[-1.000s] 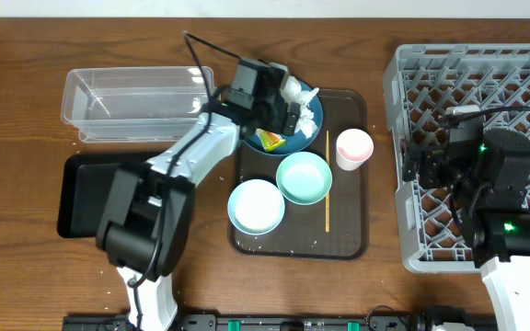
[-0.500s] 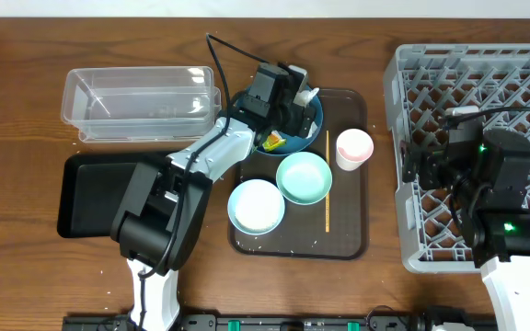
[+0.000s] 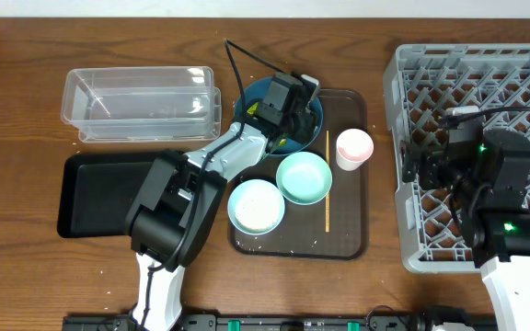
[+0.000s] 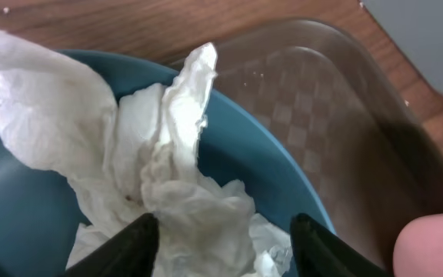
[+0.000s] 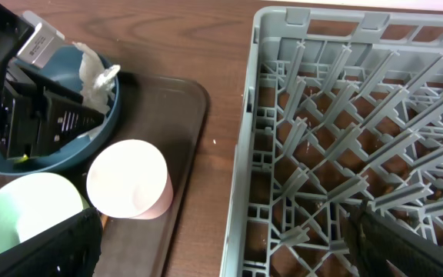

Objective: Sort waste into correct bins and load items into the dishwasher rack
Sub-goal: 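Grasp the white tissue with the left gripper and carry it to the clear bin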

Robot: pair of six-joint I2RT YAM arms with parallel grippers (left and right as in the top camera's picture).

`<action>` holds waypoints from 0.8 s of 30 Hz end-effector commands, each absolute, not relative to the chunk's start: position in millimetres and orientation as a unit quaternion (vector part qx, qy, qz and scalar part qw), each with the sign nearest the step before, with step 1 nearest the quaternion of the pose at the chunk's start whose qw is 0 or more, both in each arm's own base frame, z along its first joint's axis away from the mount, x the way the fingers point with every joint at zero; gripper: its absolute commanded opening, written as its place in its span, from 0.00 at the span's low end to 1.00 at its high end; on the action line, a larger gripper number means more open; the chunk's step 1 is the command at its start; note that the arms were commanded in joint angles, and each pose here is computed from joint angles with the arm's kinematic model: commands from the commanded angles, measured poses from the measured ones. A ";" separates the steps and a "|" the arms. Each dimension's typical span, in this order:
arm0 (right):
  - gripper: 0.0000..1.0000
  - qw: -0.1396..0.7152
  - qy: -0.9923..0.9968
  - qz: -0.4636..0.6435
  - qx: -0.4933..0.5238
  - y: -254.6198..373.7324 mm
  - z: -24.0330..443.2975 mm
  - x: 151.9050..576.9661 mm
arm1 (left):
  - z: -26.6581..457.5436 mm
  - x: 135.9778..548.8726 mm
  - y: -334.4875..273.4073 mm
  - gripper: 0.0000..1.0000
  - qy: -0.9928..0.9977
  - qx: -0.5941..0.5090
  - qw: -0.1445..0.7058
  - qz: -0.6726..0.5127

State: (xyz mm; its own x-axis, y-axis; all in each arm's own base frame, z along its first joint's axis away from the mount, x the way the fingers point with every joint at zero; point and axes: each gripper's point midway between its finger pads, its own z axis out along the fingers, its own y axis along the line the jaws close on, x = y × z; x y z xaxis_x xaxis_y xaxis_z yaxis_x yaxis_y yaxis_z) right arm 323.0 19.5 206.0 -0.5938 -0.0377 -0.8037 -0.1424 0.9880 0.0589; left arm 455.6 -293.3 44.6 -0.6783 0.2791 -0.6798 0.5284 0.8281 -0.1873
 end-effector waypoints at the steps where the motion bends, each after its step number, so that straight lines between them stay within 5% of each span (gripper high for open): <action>1: 0.99 0.458 0.885 0.066 -0.052 24.0 216.8 325.7 | 45.1 461.0 -292.4 0.41 0.896 0.224 0.338 -0.181; 9: 0.99 0.458 0.885 0.066 -0.052 23.9 217.0 325.8 | 41.7 457.6 -290.1 0.07 0.900 0.224 0.328 -0.178; 15: 0.99 0.458 0.885 0.066 -0.052 23.9 217.0 325.8 | 59.9 457.0 -278.9 0.06 0.903 0.216 0.328 -0.175; 24: 0.99 0.458 0.885 0.066 -0.052 23.9 217.0 325.8 | 151.5 464.6 -211.1 0.06 0.899 0.160 0.375 -0.160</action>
